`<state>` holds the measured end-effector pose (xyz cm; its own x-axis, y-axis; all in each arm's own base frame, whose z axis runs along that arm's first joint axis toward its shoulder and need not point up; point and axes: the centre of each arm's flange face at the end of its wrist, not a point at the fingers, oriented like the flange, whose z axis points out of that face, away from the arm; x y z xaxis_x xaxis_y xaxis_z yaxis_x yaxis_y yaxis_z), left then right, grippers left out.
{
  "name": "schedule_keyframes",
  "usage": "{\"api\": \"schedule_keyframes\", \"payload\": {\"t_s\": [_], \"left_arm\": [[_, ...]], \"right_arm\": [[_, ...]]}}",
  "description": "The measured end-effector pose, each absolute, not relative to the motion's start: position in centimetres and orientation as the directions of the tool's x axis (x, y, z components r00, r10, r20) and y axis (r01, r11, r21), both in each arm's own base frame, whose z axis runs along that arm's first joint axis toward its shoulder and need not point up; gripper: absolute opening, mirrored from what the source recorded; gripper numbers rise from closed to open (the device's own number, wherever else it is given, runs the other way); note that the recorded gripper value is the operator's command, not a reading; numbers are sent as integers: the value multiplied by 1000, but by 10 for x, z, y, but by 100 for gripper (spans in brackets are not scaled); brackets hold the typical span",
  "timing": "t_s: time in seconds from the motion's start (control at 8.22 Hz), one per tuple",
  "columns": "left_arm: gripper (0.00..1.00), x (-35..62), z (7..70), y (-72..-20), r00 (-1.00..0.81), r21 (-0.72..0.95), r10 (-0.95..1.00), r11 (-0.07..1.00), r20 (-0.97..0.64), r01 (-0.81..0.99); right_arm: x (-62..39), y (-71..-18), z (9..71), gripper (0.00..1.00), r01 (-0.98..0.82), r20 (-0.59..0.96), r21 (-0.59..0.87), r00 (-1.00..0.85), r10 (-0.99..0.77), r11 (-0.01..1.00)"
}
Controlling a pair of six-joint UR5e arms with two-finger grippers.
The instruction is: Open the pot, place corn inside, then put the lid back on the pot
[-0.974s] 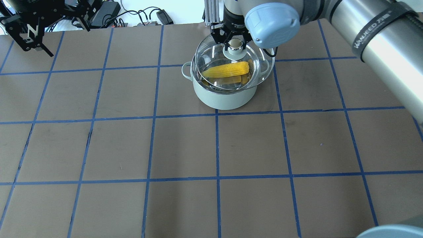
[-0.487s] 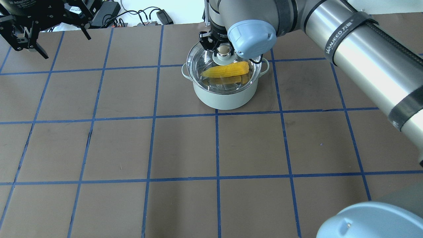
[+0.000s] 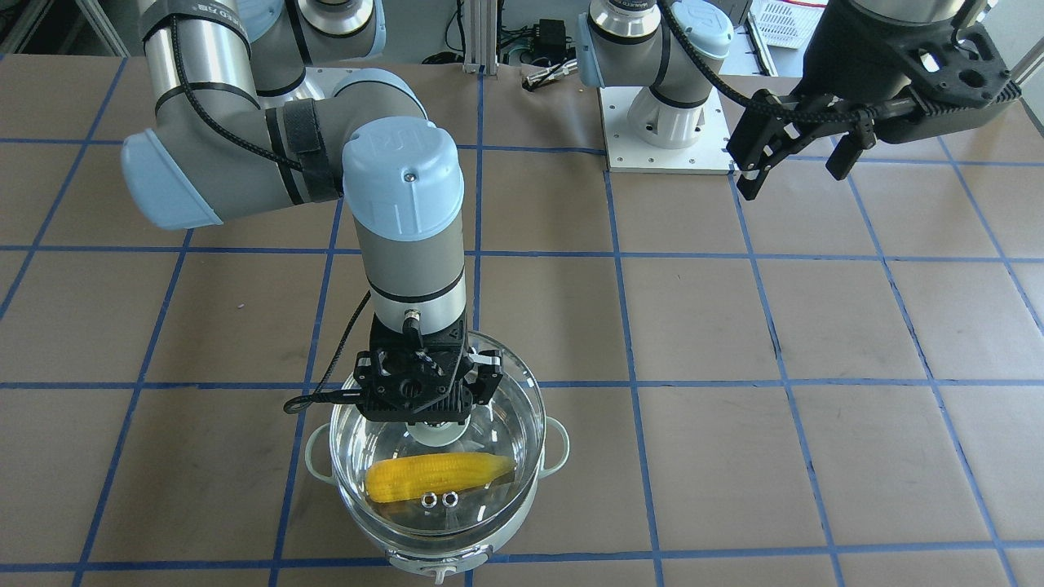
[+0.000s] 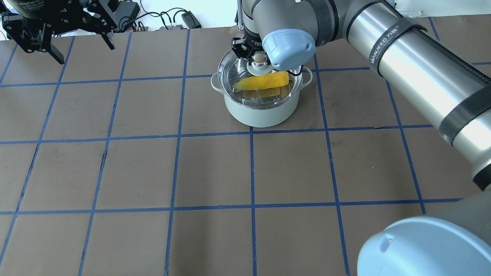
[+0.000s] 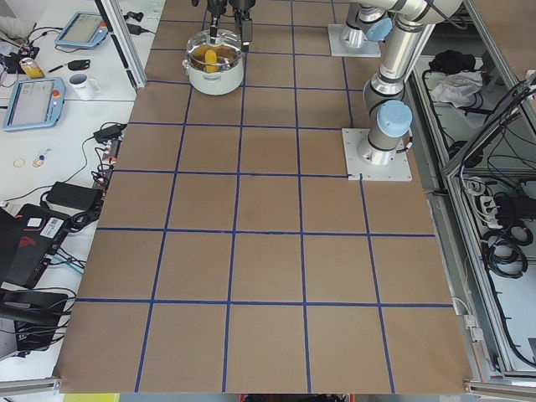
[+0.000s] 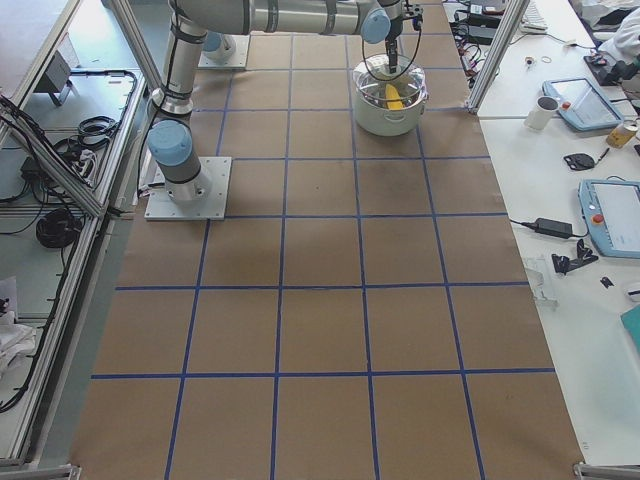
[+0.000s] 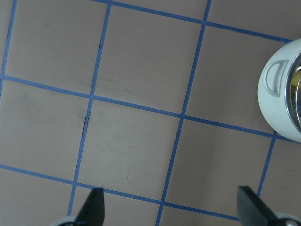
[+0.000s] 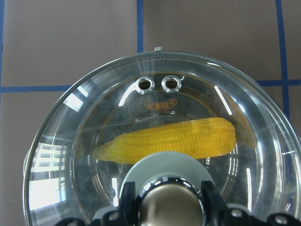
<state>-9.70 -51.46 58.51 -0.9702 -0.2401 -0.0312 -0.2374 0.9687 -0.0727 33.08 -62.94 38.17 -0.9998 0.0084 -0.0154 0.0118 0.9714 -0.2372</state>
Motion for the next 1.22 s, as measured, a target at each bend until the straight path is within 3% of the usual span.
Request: {"api": "schedule_keyframes", "payload": {"t_s": [0.37, 1.22], "left_arm": [[100, -98, 583, -516, -993, -66, -117, 991, -35, -114], [100, -99, 570, -522, -997, -64, -75, 995, -33, -73]], "right_arm": [[325, -636, 376, 7, 32, -21, -239, -999, 28, 970], [327, -642, 361, 7, 33, -19, -239, -999, 29, 971]]}}
